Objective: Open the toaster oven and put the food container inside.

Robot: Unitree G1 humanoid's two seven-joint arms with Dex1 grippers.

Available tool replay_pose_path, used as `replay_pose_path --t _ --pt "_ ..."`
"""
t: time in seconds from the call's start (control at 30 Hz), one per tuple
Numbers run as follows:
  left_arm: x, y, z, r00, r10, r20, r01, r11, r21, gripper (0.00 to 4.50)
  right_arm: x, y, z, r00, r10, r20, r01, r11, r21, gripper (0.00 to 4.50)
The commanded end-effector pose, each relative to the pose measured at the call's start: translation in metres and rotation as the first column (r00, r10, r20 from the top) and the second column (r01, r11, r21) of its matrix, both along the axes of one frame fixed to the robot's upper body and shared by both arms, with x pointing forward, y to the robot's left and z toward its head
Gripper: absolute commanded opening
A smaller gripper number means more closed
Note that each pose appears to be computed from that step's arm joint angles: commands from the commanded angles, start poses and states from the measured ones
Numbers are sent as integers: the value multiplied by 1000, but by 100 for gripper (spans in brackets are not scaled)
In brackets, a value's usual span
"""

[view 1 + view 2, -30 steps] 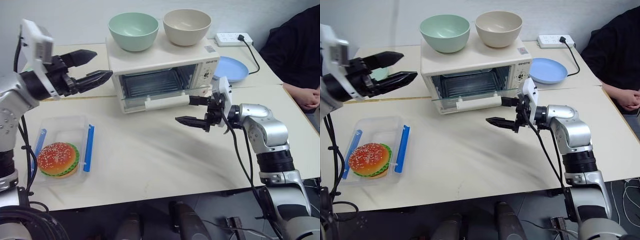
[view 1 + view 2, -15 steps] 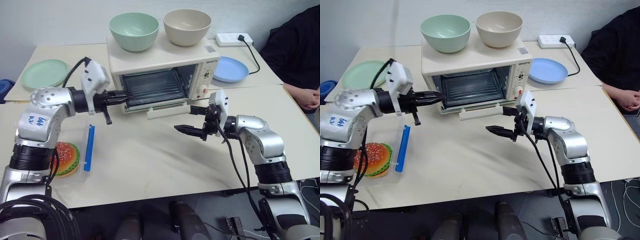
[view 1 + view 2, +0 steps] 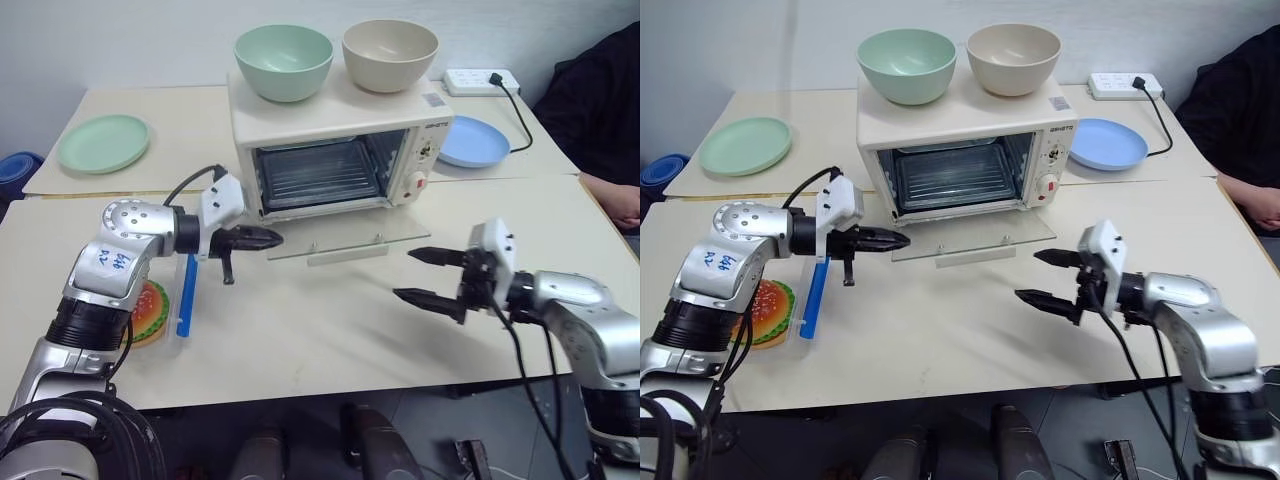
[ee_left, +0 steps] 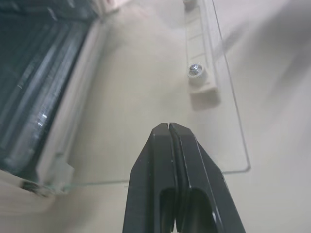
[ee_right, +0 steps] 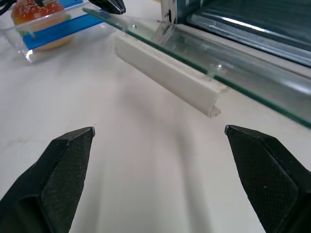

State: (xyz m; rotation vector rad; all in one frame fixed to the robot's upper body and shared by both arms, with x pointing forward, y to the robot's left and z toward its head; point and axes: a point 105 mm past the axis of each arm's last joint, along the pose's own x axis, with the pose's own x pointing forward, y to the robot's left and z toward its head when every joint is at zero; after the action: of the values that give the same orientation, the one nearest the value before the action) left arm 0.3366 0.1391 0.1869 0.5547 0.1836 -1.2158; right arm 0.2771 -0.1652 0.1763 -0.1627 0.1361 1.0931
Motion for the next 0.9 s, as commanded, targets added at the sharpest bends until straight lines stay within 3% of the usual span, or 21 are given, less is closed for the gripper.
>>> replay_pose_path --t 0.03,0.3,0.5,0.63,0.73,0.9 --pt "-6 0 -7 1000 -28 0 28 996 81 3 -14 1 25 997 40 61 -41 999 10 450" --pt "-3 4 -22 1000 -6 19 3 984 179 3 -8 21 48 989 86 123 -94 994 55 450" --pt "-21 11 28 996 86 36 -86 996 2 3 -3 43 57 971 185 151 -196 979 57 450" --pt "-45 36 59 955 294 -25 -294 940 -176 3 -3 54 61 952 265 152 -276 960 55 450" --pt "-68 58 59 883 454 -117 -468 848 -248 66 -1 57 58 941 306 143 -314 948 41 450" --pt "-111 80 35 740 635 -223 -672 685 -281 220 6 62 53 924 361 122 -368 929 40 450"
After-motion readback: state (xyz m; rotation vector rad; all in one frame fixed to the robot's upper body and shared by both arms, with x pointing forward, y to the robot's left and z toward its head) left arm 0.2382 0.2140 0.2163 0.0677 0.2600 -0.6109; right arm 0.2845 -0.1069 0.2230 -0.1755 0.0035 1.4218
